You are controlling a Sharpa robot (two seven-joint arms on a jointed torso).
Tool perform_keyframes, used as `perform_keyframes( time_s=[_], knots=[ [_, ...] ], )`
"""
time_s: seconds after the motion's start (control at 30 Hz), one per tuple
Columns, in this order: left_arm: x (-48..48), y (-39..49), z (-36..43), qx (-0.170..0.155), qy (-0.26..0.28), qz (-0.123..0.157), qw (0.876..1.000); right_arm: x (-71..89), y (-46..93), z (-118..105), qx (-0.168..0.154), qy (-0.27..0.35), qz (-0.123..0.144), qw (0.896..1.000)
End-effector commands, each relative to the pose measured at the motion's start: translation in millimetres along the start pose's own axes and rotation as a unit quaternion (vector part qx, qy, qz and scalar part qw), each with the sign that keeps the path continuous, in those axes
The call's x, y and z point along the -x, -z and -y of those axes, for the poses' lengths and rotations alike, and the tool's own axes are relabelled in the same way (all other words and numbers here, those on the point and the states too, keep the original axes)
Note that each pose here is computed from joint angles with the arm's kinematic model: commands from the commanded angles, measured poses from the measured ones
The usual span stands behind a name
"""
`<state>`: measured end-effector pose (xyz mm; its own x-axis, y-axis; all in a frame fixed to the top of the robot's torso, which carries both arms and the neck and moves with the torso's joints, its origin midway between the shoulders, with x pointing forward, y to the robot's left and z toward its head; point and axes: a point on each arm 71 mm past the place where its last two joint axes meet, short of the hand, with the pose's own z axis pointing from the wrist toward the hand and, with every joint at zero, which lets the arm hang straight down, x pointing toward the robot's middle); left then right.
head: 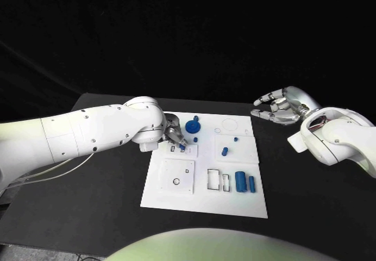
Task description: Assemble the parts on the task board
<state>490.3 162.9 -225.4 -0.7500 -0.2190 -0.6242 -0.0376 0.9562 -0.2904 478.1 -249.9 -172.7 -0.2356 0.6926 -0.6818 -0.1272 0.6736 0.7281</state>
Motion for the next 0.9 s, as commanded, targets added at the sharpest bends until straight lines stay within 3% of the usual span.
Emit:
perform_keyframes(
  time_s=[0.03, 0.9],
  knots=[
    [2.2, 0.3, 1.4, -0.004, -0.021, 0.033, 0.999, -1.4, 0.4, -0.1, 0.003, 0.001, -0.004, 1.000],
    [-6.8, -4.2, 2.0, 0.007, -0.041, 0.012, 0.999, -2.8, 0.8, 1.3, 0.002, 0.000, -0.006, 1.000]
  ],
)
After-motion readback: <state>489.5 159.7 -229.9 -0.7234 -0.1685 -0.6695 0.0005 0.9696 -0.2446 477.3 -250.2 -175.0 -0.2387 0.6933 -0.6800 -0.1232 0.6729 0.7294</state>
